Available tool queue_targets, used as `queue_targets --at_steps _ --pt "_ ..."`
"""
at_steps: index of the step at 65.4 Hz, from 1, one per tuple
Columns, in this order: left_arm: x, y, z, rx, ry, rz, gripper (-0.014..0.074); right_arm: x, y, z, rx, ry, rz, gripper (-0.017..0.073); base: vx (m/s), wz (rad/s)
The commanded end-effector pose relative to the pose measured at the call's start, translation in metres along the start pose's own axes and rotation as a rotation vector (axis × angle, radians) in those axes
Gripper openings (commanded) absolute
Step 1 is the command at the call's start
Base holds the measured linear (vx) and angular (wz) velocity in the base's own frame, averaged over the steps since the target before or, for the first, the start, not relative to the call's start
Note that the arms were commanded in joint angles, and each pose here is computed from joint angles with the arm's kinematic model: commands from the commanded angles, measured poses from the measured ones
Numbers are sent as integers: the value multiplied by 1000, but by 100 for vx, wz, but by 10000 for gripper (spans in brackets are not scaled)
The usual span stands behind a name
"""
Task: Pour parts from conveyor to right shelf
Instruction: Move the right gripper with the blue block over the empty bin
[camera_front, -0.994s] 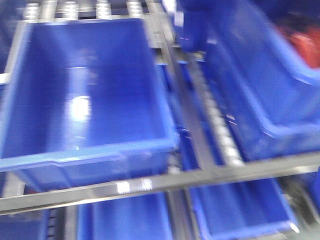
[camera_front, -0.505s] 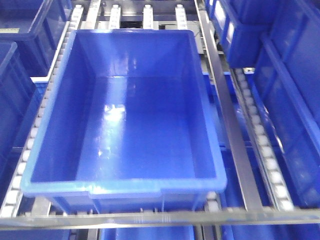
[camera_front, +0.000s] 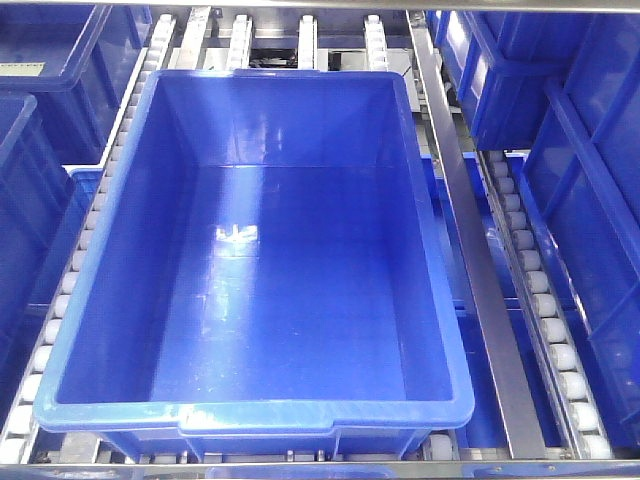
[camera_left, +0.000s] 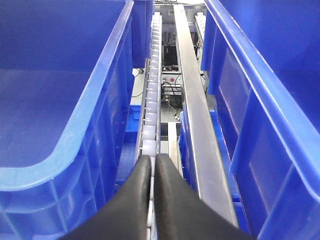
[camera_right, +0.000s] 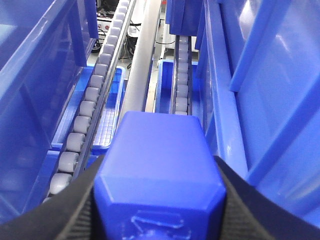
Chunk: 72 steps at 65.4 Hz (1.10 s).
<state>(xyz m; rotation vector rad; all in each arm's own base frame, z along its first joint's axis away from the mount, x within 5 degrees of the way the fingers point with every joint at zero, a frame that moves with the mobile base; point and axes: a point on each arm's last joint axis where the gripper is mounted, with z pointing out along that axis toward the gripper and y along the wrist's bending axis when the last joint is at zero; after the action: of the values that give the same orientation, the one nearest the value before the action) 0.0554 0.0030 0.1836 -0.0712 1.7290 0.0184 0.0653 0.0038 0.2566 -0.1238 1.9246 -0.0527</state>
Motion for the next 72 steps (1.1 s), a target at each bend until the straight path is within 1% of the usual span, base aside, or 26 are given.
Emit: queue_targets --at_steps 1,35,42,52,58,61,69,72 --pt "-14 -1 -3 13 -106 -16 -6 -14 -3 -2 26 -84 -4 -4 0 0" --pt "-14 -1 -3 13 -106 -16 -6 -14 -3 -2 25 -85 -3 -4 0 0" --pt "-14 -1 -3 13 -106 -16 -6 -17 -4 -2 37 -117 -5 -4 0 0" --pt "-14 -1 -3 13 -106 -16 -6 -19 -3 -2 25 -137 34 -4 0 0" --pt "-14 -1 -3 13 -106 -16 -6 -19 -3 -2 24 -139 36 -4 0 0" --pt "-14 -1 -3 13 -106 -16 -6 -19 -3 -3 20 -143 46 -4 0 0" --pt "-14 -1 -3 13 -106 -16 -6 -22 -1 -3 0 -163 98 -4 0 0" --pt "-14 -1 -3 13 -106 -16 -6 -24 -2 -4 0 -175 103 -4 0 0"
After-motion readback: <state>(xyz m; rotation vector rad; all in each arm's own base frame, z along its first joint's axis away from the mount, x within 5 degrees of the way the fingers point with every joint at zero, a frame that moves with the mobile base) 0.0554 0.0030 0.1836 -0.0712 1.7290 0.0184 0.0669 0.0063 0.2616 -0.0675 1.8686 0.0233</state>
